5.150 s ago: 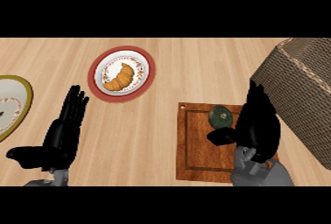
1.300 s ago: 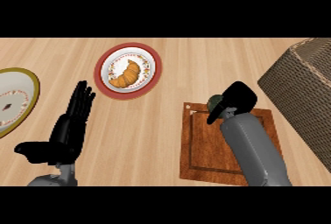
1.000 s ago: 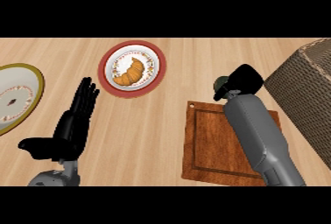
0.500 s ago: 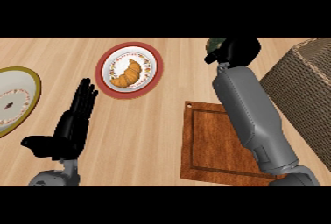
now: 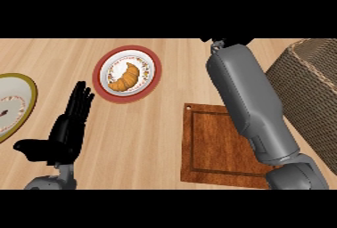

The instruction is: Pick the squash from the cutting board and place it in the basket

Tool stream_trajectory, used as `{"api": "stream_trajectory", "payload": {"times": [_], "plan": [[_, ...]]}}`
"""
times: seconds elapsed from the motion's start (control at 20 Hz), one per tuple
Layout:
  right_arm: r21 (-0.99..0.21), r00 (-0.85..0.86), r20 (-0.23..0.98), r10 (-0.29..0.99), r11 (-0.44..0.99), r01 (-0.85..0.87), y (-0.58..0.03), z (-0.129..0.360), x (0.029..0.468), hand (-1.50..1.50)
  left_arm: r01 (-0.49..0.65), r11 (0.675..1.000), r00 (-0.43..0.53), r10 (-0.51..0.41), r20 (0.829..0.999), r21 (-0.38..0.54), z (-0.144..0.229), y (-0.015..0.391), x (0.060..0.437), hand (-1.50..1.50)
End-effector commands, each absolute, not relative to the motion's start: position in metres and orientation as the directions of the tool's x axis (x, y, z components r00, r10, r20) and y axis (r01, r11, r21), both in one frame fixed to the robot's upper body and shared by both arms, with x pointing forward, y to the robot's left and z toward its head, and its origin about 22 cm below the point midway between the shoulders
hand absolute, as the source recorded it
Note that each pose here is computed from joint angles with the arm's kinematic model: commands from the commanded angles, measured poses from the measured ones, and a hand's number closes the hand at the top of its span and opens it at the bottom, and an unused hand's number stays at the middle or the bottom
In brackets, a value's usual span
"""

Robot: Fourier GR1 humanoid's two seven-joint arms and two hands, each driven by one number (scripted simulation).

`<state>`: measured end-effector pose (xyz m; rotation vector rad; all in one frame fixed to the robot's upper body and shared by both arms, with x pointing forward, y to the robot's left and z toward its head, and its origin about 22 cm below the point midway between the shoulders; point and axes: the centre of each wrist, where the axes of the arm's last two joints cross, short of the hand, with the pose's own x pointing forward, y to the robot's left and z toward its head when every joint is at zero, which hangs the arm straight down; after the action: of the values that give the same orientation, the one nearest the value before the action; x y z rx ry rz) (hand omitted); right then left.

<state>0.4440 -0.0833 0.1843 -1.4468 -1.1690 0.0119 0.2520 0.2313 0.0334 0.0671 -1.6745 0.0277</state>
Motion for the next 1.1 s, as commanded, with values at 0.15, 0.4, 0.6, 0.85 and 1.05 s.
{"api": "stream_trajectory", "payload": {"times": [0.15, 0.4, 0.6, 0.85, 1.05], "plan": [[-0.789, 0.683, 0.587, 0.434, 0.121, 0.602, -0.1, 0.196, 0.448, 1.5, -0.1, 0.995, -0.112, -0.037, 0.993, 0.026, 0.038, 0.244, 0.243, 0.0], [-0.835, 0.749, 0.509, 0.425, 0.031, 0.55, -0.126, 0.183, 0.448, 1.5, -0.098, 0.995, -0.088, -0.012, 0.996, 0.003, 0.034, 0.234, 0.237, 0.0], [-0.81, 0.739, 0.549, 0.391, 0.031, 0.585, -0.149, 0.194, 0.444, 1.5, -0.106, 0.994, -0.089, -0.033, 0.995, 0.024, 0.017, 0.248, 0.236, 0.0], [-0.801, 0.74, 0.559, 0.374, 0.012, 0.599, -0.183, 0.182, 0.431, 1.5, -0.104, 0.994, -0.093, -0.023, 0.995, 0.013, 0.02, 0.234, 0.234, 0.0], [-0.829, 0.767, 0.521, 0.374, 0.008, 0.559, -0.213, 0.144, 0.408, 1.5, -0.107, 0.994, -0.085, -0.02, 0.996, 0.011, 0.022, 0.23, 0.235, 0.0]]}}
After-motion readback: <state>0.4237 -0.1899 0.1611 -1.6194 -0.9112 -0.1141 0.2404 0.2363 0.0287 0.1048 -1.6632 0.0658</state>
